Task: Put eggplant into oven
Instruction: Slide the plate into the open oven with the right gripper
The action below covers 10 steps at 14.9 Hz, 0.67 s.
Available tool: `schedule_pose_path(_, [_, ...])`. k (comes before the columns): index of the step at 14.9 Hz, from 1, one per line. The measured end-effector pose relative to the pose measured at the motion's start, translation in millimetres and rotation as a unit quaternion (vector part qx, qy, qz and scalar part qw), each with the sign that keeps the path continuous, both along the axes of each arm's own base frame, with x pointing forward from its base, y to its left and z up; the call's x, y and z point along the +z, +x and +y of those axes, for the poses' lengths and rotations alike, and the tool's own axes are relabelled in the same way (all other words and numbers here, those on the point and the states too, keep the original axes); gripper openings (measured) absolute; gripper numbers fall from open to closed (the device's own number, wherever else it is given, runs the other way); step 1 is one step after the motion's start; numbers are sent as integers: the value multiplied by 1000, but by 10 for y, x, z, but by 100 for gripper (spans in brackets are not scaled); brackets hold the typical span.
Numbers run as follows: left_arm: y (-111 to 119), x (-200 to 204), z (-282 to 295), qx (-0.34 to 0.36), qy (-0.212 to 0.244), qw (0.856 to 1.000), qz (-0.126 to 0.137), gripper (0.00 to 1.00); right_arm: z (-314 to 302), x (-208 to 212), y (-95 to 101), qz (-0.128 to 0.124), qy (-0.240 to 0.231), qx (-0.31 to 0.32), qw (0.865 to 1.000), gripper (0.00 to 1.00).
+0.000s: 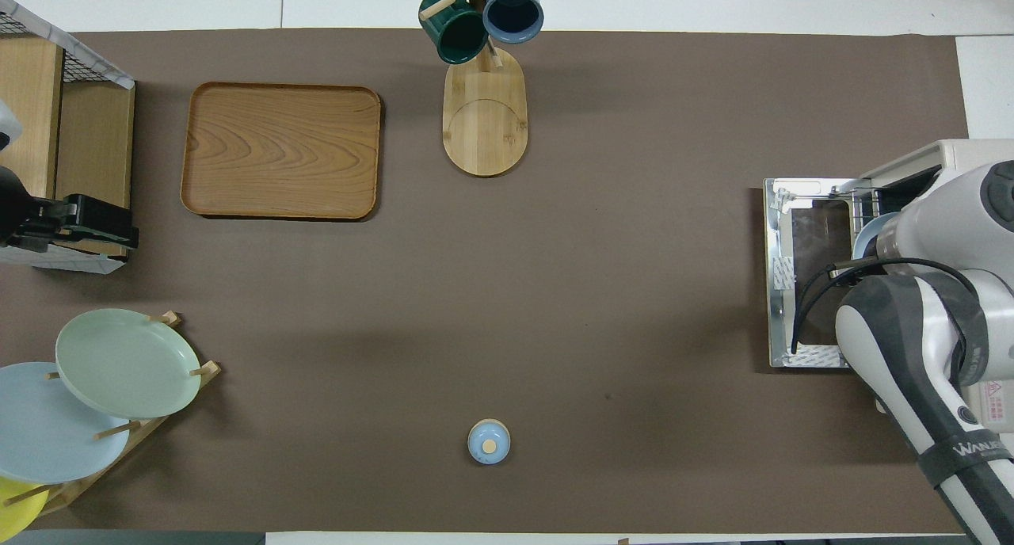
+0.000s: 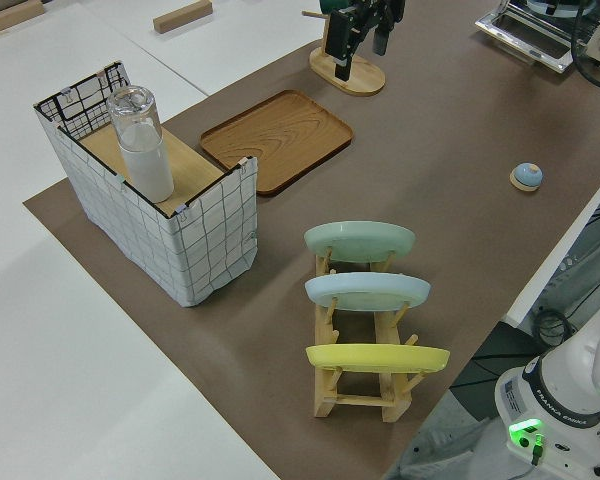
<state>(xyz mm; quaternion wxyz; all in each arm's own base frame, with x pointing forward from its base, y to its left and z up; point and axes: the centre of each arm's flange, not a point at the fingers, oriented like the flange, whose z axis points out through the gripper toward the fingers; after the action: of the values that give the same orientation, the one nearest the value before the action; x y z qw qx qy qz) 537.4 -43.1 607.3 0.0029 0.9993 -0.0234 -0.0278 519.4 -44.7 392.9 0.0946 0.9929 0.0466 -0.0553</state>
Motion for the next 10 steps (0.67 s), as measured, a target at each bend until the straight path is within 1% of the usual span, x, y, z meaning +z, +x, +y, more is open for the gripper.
schedule_pose_path(3, [0, 0, 0, 0, 0, 1000, 0, 100, -1, -6, -18, -6, 9, -5, 1000, 3])
schedule_pose_path(6, [0, 0, 0, 0, 0, 1000, 0, 100, -44, -13, -4, -17, 13, 5, 1000, 3])
schedule_pose_path(7, [0, 0, 0, 0, 0, 1000, 0, 100, -60, -18, -7, -16, 14, 7, 1000, 7])
schedule_pose_path(8, [0, 0, 0, 0, 0, 1000, 0, 100, -61, -24, -10, -15, 16, 11, 1000, 7])
schedule_pose_path(10, [0, 0, 0, 0, 0, 1000, 0, 100, -56, -8, -1, -14, 19, 22, 999, 15])
